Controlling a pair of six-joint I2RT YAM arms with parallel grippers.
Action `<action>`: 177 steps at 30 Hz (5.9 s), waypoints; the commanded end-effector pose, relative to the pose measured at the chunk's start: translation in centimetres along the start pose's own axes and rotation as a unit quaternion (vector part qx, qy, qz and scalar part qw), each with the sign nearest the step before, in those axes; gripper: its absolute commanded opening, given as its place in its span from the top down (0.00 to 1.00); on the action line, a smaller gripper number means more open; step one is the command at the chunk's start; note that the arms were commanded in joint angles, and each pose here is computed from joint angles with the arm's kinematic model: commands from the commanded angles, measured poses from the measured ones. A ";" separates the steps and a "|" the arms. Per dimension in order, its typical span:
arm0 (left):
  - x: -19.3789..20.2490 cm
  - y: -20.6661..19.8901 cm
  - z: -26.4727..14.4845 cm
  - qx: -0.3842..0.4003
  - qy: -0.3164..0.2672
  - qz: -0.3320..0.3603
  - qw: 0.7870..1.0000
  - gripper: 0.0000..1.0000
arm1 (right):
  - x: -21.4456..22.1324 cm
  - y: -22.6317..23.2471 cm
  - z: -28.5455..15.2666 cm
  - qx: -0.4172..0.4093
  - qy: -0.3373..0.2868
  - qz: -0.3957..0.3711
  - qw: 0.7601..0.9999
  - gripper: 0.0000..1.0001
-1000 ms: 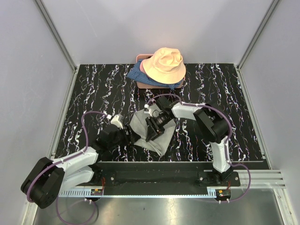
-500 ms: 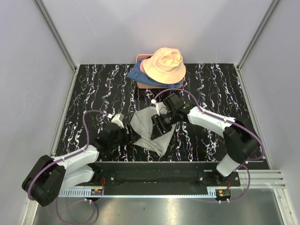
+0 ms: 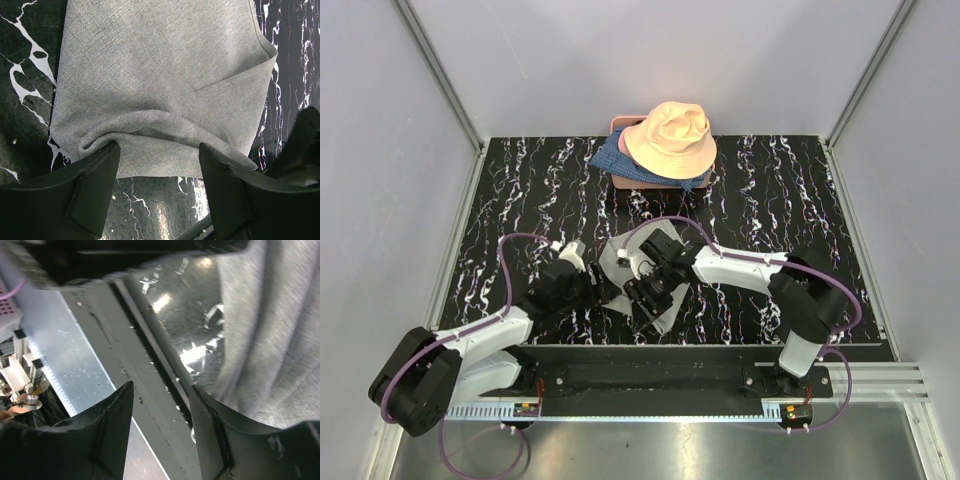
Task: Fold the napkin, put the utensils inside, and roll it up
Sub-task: Roll the napkin with the utensil
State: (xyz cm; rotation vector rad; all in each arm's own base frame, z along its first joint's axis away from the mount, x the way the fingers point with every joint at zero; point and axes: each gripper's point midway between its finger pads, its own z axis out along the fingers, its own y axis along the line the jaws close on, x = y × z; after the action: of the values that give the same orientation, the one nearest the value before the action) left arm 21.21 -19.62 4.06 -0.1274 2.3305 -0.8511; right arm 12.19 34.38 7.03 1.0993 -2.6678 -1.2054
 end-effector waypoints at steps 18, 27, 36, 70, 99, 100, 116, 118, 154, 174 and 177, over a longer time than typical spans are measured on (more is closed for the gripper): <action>-0.5 0.4 -0.4 -0.021 0.006 0.024 0.999 0.30 | 2.1 -6.0 -1.0 0.077 0.016 0.046 0.996 0.45; -0.6 0.4 -0.4 -0.026 0.011 0.030 0.999 0.30 | 1.6 -5.5 -1.5 0.064 0.009 0.042 0.997 0.44; -0.8 0.1 -0.5 -0.023 0.013 0.034 0.999 0.30 | -3.9 -1.1 -5.5 0.052 -0.061 -0.026 0.996 0.43; -1.7 -0.7 -0.1 -0.018 0.013 0.042 0.999 0.28 | -7.0 -6.5 2.6 0.093 -0.055 -0.088 0.990 0.78; -4.9 2.0 -1.7 -0.094 -0.071 0.110 0.987 0.17 | -3.7 -9.4 3.4 -0.085 0.010 0.036 0.996 1.00; -4.9 2.0 -1.5 -0.094 -0.071 0.109 0.987 0.18 | -3.7 -9.4 3.3 -0.088 0.010 0.036 0.995 1.00; -4.8 2.8 1.6 -0.098 -0.063 0.116 0.986 0.50 | -3.2 -9.5 3.5 -0.094 0.021 0.048 0.994 1.00; -4.6 3.0 1.8 -0.099 -0.060 0.118 0.986 0.55 | -3.1 -9.5 3.5 -0.094 0.022 0.049 0.994 1.00; 1.7 2.2 0.2 -0.120 0.199 0.085 0.969 1.00 | -8.5 -3.5 -0.2 0.226 -0.236 -0.212 0.921 0.25; 1.7 2.2 0.1 -0.123 0.205 0.083 0.968 1.00 | -3.7 -4.5 5.9 0.221 -0.145 -0.204 0.943 0.42; 1.5 2.1 0.2 -0.121 0.203 0.082 0.968 1.00 | -2.4 -4.5 6.8 0.201 -0.119 -0.193 0.953 0.60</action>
State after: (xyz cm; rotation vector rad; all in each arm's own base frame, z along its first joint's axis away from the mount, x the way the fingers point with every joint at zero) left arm 21.01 -18.65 1.88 0.0982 2.7384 -0.5453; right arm 16.89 38.48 2.13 1.7594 -3.1811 -0.8954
